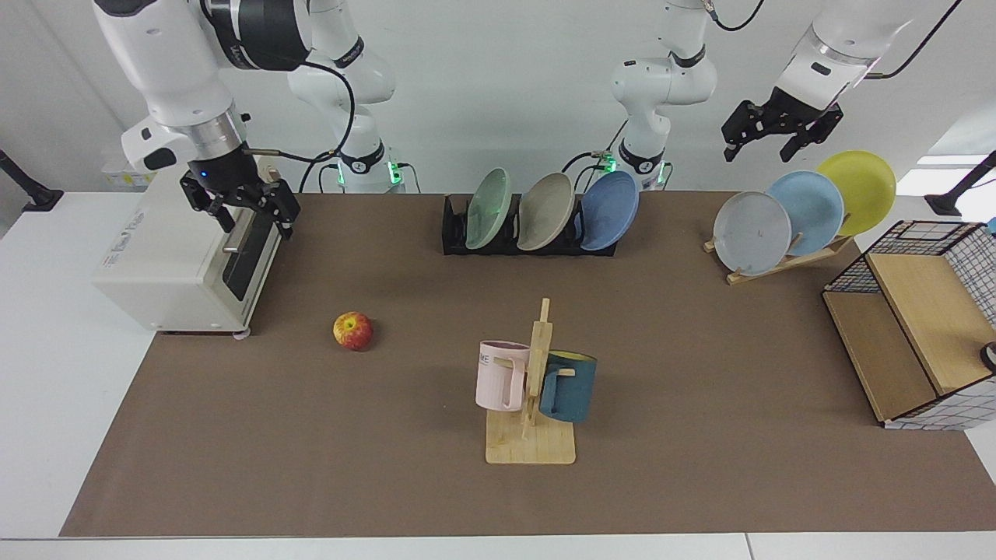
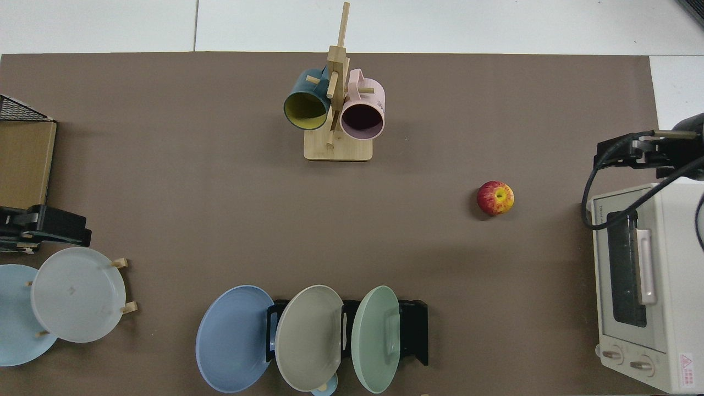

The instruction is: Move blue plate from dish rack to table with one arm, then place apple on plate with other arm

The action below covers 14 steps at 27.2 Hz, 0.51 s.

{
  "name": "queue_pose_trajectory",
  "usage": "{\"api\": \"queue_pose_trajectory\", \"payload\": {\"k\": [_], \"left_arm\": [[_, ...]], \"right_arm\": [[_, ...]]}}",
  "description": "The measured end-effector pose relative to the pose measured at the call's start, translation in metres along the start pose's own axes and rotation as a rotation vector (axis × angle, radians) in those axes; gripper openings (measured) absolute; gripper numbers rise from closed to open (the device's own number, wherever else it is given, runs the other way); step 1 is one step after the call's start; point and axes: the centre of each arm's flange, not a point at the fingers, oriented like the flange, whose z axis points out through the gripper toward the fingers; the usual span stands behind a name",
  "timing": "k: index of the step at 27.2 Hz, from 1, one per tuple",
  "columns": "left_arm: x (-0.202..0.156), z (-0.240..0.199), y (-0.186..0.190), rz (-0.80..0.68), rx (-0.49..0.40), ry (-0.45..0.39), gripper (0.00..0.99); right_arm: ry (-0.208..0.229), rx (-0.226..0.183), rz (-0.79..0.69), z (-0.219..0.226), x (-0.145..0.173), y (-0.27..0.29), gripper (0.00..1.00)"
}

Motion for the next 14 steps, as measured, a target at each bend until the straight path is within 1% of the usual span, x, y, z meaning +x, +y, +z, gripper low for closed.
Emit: {"api": "queue_pose_trajectory", "payload": {"k": [3,14], "left_arm": [[-0.0001,-0.0001,-0.0002,0.000,0.000,0.000,0.991],[-0.0003,-0.0001,-0.0002,-0.002,0.000,-0.001,0.991]], "right_arm": [[0.005,0.000,-0.019,-0.0042,-0.0011,0.0046,1.00],[-0.009,-0.002,-0.024,0.0032,-0.0005,0.0097,1.00]]}}
